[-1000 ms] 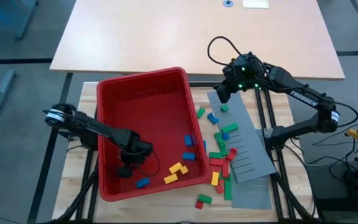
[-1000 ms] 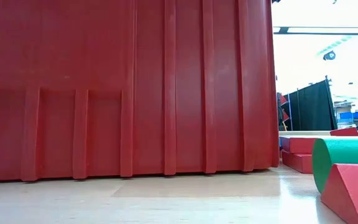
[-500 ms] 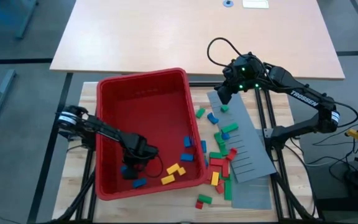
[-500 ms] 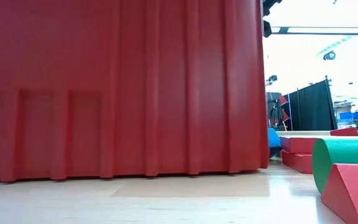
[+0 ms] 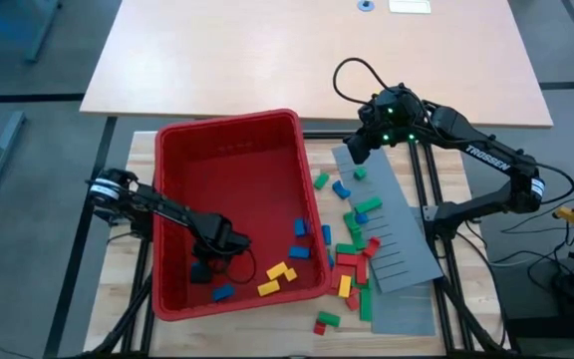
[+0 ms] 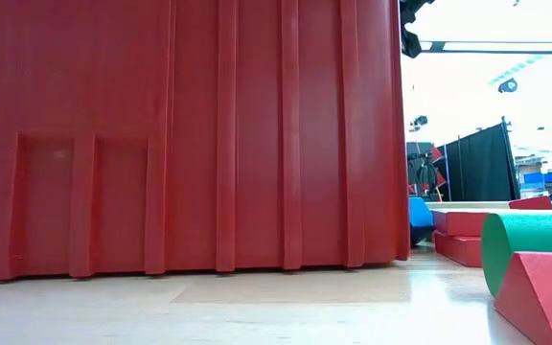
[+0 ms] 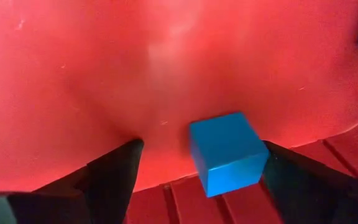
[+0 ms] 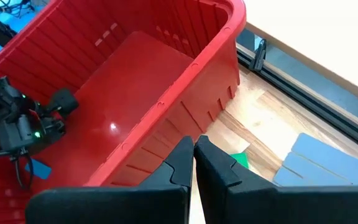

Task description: Sort blocks

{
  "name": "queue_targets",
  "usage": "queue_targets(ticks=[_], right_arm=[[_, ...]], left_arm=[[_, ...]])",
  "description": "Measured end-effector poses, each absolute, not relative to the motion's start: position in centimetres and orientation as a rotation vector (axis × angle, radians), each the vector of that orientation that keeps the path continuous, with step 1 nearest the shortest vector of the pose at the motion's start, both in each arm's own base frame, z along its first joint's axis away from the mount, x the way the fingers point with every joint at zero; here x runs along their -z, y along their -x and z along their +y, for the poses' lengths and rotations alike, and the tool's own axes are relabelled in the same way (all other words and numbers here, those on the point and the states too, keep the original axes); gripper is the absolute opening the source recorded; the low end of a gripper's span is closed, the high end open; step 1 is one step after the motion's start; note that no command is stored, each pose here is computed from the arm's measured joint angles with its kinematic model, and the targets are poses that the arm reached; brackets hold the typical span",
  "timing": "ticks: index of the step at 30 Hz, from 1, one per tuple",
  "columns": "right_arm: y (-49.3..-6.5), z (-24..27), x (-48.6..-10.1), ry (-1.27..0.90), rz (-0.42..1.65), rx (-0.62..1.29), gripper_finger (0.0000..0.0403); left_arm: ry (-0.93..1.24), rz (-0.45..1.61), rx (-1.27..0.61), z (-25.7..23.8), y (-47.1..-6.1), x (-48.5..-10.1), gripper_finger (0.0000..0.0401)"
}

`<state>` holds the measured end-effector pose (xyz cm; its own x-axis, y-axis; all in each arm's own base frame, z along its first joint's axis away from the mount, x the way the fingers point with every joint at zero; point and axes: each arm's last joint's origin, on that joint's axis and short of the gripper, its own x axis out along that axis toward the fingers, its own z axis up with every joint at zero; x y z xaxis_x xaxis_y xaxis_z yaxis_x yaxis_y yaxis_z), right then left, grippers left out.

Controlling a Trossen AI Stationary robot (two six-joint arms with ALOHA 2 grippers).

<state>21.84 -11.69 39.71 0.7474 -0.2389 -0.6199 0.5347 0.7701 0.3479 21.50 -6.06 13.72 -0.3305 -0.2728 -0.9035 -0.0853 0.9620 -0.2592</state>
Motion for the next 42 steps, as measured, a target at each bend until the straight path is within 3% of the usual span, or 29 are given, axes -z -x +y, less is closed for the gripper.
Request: queue_targets(ticks=[3,6,12,18,24,32,38,42], right_arm=[[-21.8,-11.7,-39.7,-0.55,0.584,0.449,0.0],[-21.9,-11.7,-39.7,-0.562,0.578,0.453,0.0],[-21.9,-11.7,-39.8,-0.578,0.568,0.458,0.0],[-22.0,-11.8,-39.9,-0.577,0.55,0.457,0.0],[-22.0,-11.8,-39.9,-0.578,0.547,0.458,0.0],[-22.2,-11.9,-40.2,-0.56,0.51,0.457,0.0],[-22.3,-12.0,-40.3,-0.566,0.489,0.482,0.0],[-22.3,-12.0,-40.3,-0.569,0.489,0.482,0.0]], left_arm=[[0.247,1.913,0.193,-6.0,-21.3,-13.6,0.0307],[0.241,1.923,0.192,-5.9,-21.0,-13.4,0.0272],[0.223,1.939,0.18,-5.8,-20.7,-13.3,0.0108],[0.201,1.914,0.156,-5.1,-20.8,-13.7,0.0112],[0.123,1.769,0.02,-2.8,-21.6,-17.5,0.0112],[0.167,1.263,-0.126,1.1,-24.3,-26.7,0.0112],[0.142,0.749,-0.052,1.3,-26.9,-34.6,0.0112],[0.15,0.535,0.017,1.2,-29.0,-37.7,0.0112]])
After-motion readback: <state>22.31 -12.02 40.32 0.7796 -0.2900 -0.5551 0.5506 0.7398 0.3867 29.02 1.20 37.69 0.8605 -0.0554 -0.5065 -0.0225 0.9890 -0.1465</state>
